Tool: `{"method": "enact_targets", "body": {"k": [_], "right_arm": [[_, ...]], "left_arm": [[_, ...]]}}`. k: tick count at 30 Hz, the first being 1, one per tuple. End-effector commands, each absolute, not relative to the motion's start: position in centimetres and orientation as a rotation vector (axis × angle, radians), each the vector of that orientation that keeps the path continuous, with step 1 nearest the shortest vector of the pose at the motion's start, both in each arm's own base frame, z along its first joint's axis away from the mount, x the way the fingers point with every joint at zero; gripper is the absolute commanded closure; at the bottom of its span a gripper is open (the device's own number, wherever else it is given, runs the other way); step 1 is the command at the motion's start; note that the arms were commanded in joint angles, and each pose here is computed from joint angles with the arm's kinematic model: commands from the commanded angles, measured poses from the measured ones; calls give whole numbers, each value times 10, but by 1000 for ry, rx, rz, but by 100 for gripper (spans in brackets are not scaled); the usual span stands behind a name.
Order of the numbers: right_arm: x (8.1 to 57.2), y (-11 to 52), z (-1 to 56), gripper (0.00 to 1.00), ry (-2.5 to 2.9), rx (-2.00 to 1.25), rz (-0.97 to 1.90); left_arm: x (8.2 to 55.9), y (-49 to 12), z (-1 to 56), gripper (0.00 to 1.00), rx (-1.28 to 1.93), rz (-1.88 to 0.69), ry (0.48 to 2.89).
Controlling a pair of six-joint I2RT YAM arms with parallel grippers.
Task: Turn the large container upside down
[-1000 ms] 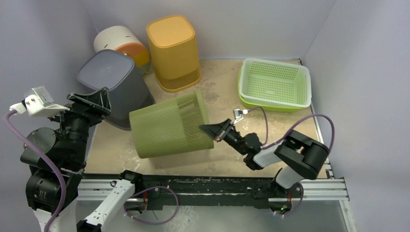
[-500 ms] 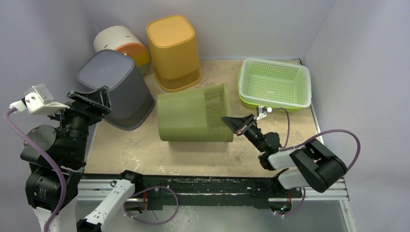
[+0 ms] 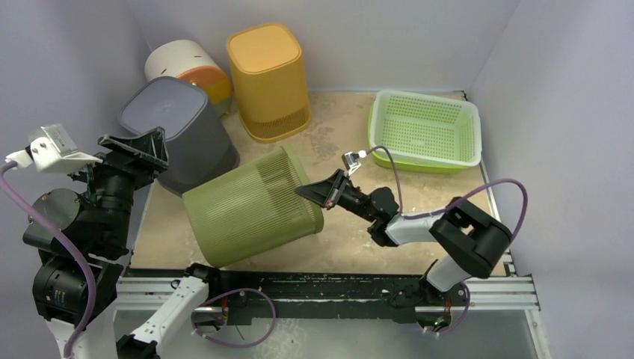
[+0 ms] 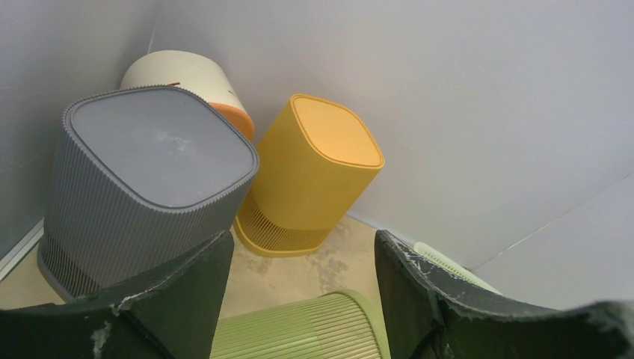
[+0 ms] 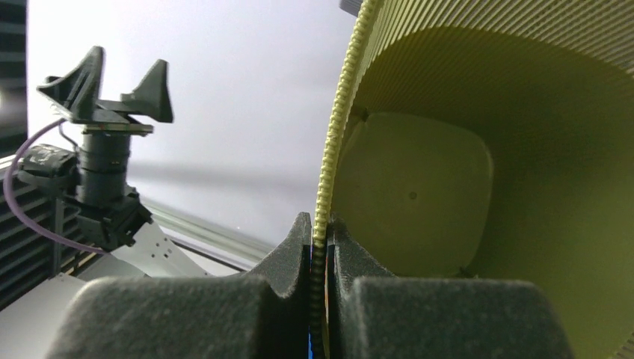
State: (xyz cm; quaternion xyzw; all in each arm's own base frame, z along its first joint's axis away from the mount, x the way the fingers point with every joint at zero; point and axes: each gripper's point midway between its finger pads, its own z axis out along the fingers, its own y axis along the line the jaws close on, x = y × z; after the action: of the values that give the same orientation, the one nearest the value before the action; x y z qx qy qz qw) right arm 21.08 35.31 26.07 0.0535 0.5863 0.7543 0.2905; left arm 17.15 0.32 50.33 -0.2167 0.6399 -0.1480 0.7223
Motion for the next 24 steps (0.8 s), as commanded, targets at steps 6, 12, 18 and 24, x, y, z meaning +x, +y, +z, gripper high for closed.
{"method": "enact_targets", "body": {"k": [6,12,18,24], "right_arm": [[212,300,311,100,1141,136,2154],[228,259,270,100,1266,225,2031],[236,238,231,100,1386,284,1929],[252,215,178,80,1527,395,1769]], "left_arm": [[162,8,509,34,-497,-327,1391],[155,15,513,33,-502,-295,1389],[157,13,508,33,-503,-304,1396],[160,12,499,33,-505,-304,1410]]}}
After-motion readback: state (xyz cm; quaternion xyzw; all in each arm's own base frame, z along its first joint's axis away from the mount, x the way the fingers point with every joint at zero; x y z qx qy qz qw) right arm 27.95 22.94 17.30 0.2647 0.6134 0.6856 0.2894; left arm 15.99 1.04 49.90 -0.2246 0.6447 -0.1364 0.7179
